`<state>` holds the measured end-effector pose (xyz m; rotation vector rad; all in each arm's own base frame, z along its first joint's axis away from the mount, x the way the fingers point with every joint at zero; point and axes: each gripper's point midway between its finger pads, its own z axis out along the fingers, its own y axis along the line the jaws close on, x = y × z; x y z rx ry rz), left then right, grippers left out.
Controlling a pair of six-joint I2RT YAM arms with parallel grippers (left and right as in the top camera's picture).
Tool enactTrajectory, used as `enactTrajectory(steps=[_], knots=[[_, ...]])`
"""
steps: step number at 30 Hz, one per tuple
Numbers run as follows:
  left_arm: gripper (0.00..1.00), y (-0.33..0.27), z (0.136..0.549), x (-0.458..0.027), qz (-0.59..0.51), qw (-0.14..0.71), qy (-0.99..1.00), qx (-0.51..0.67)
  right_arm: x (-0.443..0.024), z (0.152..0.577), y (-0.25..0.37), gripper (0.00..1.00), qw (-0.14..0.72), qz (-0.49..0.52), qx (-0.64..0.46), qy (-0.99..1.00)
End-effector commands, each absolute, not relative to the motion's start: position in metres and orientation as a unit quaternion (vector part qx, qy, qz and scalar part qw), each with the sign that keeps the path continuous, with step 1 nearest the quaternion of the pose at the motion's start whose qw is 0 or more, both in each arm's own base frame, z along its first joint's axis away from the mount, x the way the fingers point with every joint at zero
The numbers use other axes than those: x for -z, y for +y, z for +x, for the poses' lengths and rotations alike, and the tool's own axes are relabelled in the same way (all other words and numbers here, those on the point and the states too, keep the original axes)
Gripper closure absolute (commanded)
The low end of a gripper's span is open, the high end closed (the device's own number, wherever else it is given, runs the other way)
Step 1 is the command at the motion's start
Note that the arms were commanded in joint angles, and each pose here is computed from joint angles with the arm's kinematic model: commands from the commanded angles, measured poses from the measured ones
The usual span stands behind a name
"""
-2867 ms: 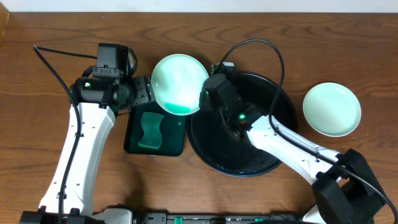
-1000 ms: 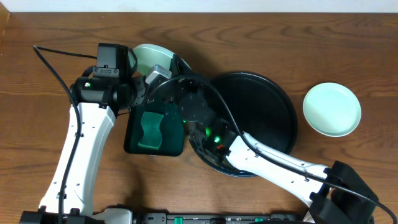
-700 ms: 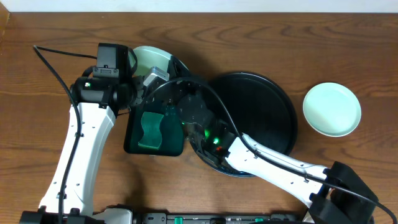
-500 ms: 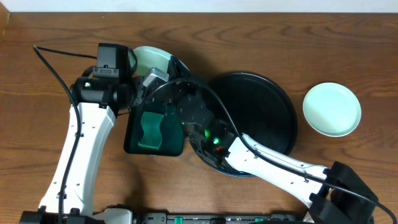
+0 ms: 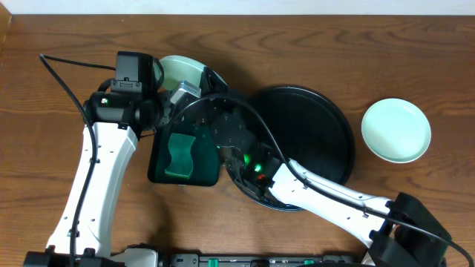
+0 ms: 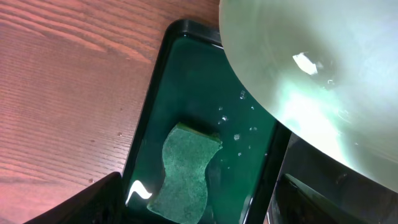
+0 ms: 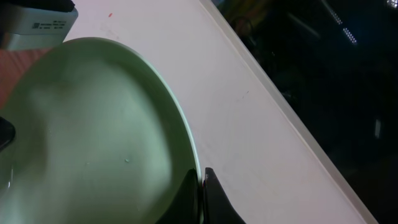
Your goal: Clean dirty plates on tray and stack at the side
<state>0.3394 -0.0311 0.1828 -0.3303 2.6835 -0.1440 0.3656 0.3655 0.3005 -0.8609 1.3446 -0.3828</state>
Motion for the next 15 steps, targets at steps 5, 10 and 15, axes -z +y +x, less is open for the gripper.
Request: enactTrajectory(steps=[5, 10, 15], knots=[[0.21, -0.027, 0.343, -0.189, -0.127, 0.224, 0.965, 0.046, -0.292, 0.371, 0.351, 0.99, 0.677, -0.275, 0.095, 0.676], [0.21, -0.027, 0.343, -0.189, -0.127, 0.223, 0.965, 0.046, -0.246, 0.376, 0.332, 0.99, 0.617, -0.196, 0.037, 0.761], [0.21, -0.027, 0.343, -0.189, -0.127, 0.224, 0.965, 0.046, -0.215, 0.387, 0.297, 0.99, 0.570, -0.085, 0.005, 0.817]])
